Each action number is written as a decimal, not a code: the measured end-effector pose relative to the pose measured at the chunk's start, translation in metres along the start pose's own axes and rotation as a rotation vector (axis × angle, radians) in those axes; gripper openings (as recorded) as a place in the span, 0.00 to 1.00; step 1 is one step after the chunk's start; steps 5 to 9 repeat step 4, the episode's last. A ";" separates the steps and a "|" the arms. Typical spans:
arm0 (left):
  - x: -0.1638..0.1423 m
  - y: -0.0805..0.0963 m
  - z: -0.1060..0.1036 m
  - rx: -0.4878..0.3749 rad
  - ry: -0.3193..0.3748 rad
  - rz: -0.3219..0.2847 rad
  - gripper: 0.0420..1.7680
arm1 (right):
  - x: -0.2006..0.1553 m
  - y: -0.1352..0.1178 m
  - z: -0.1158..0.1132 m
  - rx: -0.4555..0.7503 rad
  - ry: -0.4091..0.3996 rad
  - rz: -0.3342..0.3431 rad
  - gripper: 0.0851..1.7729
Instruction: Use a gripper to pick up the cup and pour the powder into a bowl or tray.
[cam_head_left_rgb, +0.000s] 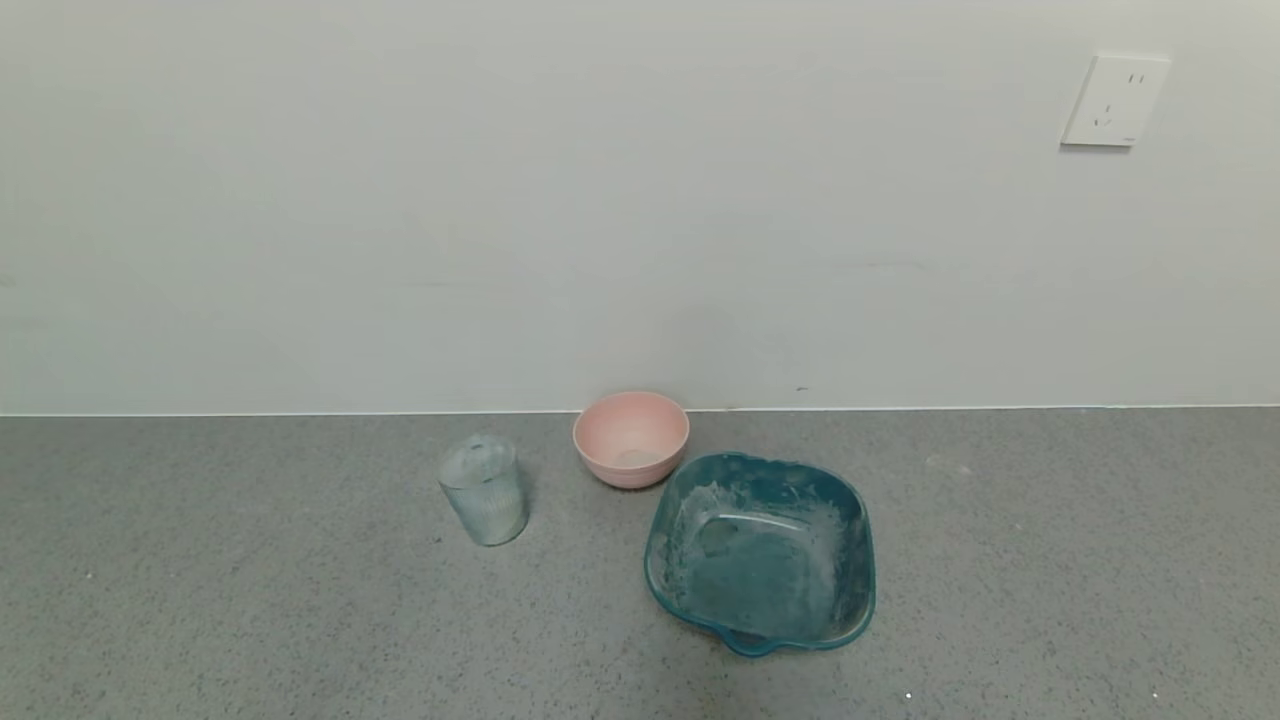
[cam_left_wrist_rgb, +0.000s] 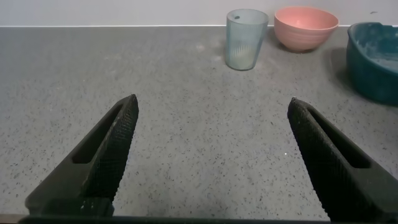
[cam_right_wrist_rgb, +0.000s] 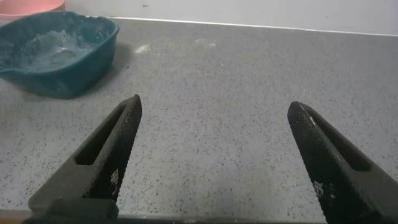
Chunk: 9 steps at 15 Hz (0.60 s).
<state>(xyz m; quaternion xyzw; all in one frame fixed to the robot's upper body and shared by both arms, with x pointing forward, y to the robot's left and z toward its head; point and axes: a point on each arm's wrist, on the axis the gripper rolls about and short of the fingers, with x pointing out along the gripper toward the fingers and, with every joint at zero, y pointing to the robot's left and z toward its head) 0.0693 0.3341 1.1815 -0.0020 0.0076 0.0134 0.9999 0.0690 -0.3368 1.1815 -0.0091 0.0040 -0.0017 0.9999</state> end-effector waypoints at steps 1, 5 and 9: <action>0.000 0.000 0.000 -0.001 0.001 0.001 0.97 | 0.000 0.000 0.000 0.000 0.000 0.000 0.96; 0.000 0.000 0.000 0.009 0.001 -0.001 0.97 | 0.000 0.000 0.000 -0.001 0.000 0.000 0.96; 0.000 0.000 0.000 0.009 0.001 -0.001 0.97 | 0.000 0.000 0.000 -0.001 0.000 0.000 0.96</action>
